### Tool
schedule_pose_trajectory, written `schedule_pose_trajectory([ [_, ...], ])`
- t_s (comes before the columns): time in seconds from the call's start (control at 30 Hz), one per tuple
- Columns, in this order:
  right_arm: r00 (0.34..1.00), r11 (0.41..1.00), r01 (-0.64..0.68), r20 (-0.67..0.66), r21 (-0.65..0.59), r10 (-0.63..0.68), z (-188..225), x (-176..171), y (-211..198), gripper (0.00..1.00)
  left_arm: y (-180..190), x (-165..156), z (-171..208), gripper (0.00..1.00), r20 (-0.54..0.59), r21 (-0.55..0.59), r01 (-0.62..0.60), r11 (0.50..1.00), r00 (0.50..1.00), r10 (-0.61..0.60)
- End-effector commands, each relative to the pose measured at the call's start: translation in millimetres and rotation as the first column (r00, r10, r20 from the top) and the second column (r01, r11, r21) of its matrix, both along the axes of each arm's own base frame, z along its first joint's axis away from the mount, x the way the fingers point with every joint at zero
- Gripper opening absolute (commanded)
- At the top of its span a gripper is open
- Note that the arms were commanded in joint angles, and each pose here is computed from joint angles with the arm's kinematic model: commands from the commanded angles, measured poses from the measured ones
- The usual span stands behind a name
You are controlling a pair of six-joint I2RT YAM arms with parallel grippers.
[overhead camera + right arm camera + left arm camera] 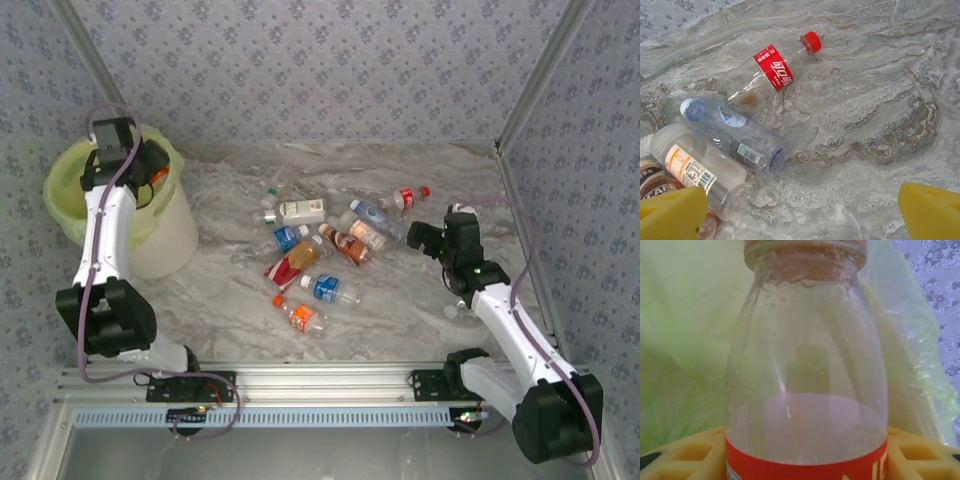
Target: Put the plastic bottles in the bin
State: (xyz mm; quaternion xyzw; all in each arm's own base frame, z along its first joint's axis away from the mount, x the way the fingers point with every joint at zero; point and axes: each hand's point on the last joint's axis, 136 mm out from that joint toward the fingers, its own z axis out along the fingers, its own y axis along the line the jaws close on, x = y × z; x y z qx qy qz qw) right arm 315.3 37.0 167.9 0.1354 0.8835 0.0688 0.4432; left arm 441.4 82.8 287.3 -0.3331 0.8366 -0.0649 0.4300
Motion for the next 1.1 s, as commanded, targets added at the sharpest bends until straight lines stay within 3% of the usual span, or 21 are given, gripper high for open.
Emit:
schedule_pose_trajectory([
  [0.0, 1.0, 1.0, 0.004, 0.015, -0.029, -0.004, 12.9, 3.3, -2.0, 1.0, 6.5, 1.7, 7.2, 0.6, -0.003, 0.028, -0.033, 0.999, 0.999, 0.033],
  [0.3, 1.0, 0.999, -0.001, 0.003, -0.035, 0.001, 6.9, 4.3, -0.8, 1.0, 14.0, -9.9, 30.5, 0.79, 0.013, 0.086, -0.056, 0.995, 0.998, 0.055],
  [0.57, 0.99, 0.995, -0.096, -0.105, -0.004, 0.095, -20.5, 14.5, 18.4, 1.0, 2.6, -38.9, 53.4, 0.84, 0.107, 0.085, -0.028, 0.996, 0.994, 0.019],
  [0.87, 0.953, 0.967, -0.231, -0.229, -0.112, 0.201, -35.8, 41.2, 25.3, 1.0, -55.7, -68.4, 74.8, 0.91, 0.303, -0.021, 0.158, 0.987, 0.942, -0.145],
  [1.07, 0.878, 0.896, -0.407, -0.347, -0.177, 0.33, -47.2, 60.1, 33.8, 0.97, -106.1, -79.6, 70.1, 0.95, 0.342, -0.054, 0.326, 0.944, 0.894, -0.289],
])
